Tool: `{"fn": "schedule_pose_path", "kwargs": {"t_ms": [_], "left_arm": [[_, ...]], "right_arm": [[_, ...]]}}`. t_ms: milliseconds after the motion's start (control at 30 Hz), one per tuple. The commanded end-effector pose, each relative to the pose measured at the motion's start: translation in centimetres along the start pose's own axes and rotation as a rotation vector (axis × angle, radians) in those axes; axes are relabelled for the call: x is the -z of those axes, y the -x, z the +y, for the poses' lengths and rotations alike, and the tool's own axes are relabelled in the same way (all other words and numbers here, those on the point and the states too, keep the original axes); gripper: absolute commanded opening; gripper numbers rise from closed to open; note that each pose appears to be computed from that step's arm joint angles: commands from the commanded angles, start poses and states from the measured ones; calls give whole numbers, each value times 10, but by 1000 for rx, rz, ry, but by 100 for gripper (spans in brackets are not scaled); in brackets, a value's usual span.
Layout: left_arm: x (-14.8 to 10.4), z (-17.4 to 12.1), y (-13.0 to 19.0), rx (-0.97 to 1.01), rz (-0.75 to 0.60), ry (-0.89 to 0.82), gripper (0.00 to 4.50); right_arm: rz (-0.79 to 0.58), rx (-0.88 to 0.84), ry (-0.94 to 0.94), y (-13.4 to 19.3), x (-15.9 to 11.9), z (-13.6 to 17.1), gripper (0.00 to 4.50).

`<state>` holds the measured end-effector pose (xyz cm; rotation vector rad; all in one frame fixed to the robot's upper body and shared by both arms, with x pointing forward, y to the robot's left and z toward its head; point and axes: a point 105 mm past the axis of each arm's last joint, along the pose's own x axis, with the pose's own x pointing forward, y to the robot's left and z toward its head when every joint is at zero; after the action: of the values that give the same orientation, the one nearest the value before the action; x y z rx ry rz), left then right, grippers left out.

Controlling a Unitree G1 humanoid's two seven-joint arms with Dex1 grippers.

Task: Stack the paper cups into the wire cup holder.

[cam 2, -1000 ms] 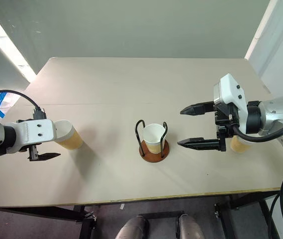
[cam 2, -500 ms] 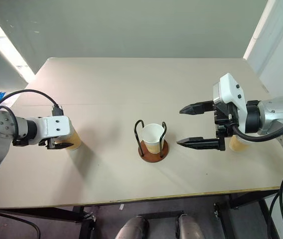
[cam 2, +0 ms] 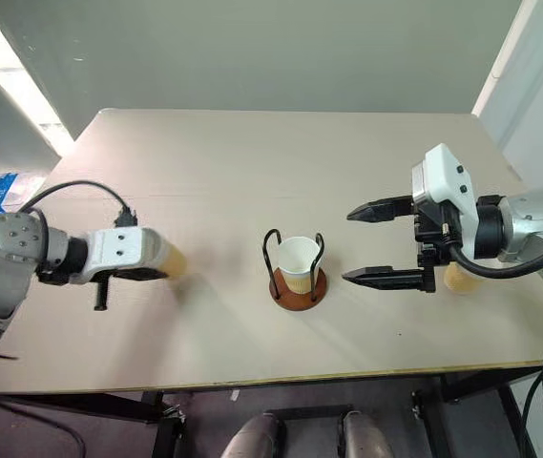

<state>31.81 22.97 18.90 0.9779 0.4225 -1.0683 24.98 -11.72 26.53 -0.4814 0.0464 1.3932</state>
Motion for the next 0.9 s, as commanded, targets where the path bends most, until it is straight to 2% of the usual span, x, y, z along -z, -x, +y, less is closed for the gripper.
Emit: {"fn": "schedule_pose_path", "kwargs": {"t_ms": [33, 233, 333, 667, 900], "left_arm": [[-44, 13, 19, -17, -145, -44, 4], [-103, 27, 33, 41, -348, -93, 4], [-125, 30, 35, 91, -418, -117, 4], [-165, 36, 17, 241, -490, -232, 4], [-174, 28, -11, 356, -471, -299, 4]], "right_arm": [[-7, 54, 63, 12, -10, -4, 448], [-20, 64, 34, 20, -10, 3, 448], [-50, 65, 8, 26, -17, 11, 448], [-110, 164, -10, 30, -30, 27, 448], [-134, 259, -27, 27, -28, 31, 448]]}}
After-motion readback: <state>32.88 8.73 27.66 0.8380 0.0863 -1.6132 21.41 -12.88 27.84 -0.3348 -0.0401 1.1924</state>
